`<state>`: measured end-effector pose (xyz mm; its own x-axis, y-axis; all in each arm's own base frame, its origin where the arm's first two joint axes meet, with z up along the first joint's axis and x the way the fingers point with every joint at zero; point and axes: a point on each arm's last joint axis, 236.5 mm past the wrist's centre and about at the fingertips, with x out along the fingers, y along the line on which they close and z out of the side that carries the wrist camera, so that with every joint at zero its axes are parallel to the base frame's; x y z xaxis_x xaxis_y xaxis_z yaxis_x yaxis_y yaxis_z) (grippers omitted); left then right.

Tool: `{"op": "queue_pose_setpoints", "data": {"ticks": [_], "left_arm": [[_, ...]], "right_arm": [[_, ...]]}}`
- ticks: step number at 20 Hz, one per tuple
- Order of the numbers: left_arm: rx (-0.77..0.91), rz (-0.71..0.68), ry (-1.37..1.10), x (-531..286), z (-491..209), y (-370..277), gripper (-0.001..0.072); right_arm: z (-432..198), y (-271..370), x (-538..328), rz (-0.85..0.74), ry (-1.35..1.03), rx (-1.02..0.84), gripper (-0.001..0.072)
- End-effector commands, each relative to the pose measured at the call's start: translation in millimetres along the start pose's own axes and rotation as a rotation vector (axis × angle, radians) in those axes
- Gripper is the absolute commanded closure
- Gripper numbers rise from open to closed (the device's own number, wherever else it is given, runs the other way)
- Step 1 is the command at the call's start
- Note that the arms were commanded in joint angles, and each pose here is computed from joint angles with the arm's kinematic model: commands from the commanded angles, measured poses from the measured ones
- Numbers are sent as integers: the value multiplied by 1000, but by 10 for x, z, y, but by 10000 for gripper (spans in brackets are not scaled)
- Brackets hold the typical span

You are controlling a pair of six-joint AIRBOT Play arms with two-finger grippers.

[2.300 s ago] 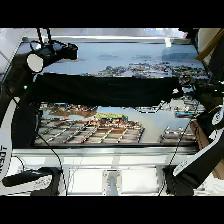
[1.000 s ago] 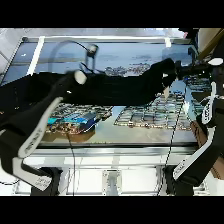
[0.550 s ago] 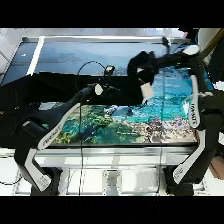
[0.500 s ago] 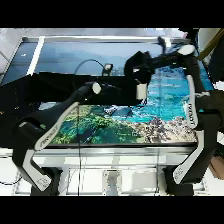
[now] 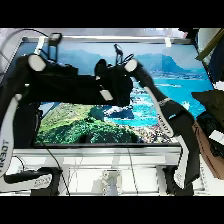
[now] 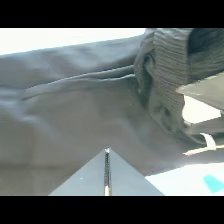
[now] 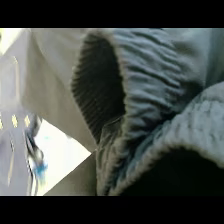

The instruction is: Fold the clothes and pants, and hang the long-sleeved shirts on hangers.

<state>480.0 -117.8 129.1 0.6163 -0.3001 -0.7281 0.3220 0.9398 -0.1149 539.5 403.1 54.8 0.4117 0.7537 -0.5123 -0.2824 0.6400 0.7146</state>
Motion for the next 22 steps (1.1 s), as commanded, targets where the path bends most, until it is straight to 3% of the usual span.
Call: {"op": "queue_pose_setpoints", "data": {"ticks": [1, 2, 3, 8, 12, 14, 16, 18, 22], "left_arm": [[-30, 62, -1, -429, -31, 311, 701], [-29, 64, -10, -472, -15, 311, 701], [-28, 65, -15, -492, -5, 307, 701], [-28, 61, 5, -498, -53, 294, 701], [-29, 56, 26, -498, -101, 283, 701], [-30, 56, 26, -497, -101, 284, 700], [-31, 55, 26, -497, -102, 282, 701], [-31, 55, 26, -497, -102, 282, 701], [-31, 55, 26, -497, -102, 282, 700]], "right_arm": [[219, 369, 274, 47, -230, -44, 629], [244, 417, 269, 63, -246, -28, 324], [209, 449, 260, 84, -221, 8, 128], [100, -80, -257, -11, 27, -33, 124], [401, -1302, -1315, -351, 122, -126, 125], [314, -1821, -1642, -456, 175, 1, 125], [103, -2134, -1647, -438, 204, 193, 120], [-96, -2252, -1463, -328, 246, 338, 13], [-338, -2266, -919, -112, 292, 505, 10]]}}
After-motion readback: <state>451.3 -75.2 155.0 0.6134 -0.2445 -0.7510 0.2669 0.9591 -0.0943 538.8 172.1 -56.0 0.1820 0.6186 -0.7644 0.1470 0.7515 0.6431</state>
